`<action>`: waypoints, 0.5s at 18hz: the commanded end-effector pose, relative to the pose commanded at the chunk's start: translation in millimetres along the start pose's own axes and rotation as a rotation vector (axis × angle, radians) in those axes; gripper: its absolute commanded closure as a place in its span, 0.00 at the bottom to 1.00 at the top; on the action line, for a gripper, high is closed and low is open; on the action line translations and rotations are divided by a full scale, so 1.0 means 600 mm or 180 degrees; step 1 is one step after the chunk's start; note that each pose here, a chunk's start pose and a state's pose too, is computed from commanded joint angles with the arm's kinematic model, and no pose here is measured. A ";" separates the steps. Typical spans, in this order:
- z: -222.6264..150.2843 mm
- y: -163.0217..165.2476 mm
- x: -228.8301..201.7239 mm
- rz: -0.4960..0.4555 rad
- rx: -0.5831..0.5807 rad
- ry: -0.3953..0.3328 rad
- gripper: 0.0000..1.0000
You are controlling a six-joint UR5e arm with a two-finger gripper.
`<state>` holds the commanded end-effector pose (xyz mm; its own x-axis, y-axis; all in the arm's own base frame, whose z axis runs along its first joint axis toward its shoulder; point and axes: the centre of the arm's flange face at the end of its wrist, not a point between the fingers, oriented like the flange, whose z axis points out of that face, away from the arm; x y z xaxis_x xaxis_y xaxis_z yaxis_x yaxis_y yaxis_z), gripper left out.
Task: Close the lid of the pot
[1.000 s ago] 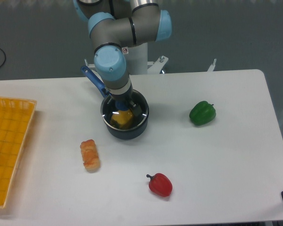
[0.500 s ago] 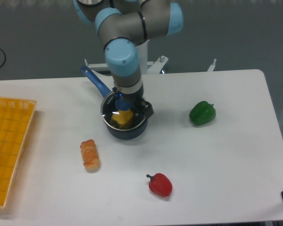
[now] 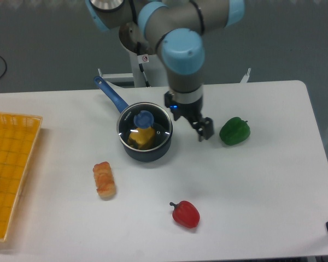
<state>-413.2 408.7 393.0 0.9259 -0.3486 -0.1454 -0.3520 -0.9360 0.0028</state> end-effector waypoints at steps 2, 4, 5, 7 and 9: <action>0.003 0.030 -0.017 -0.0096 0.0124 0.0029 0.00; 0.008 0.059 -0.035 -0.0062 0.0217 0.0057 0.00; 0.010 0.080 -0.042 -0.0003 0.0207 0.0065 0.00; 0.013 0.117 -0.047 0.0152 0.0176 0.0145 0.00; 0.010 0.159 -0.050 0.0234 0.0180 0.0229 0.00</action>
<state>-475.4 329.9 391.7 0.9040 -0.4208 -0.0755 -0.4247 -0.9042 -0.0453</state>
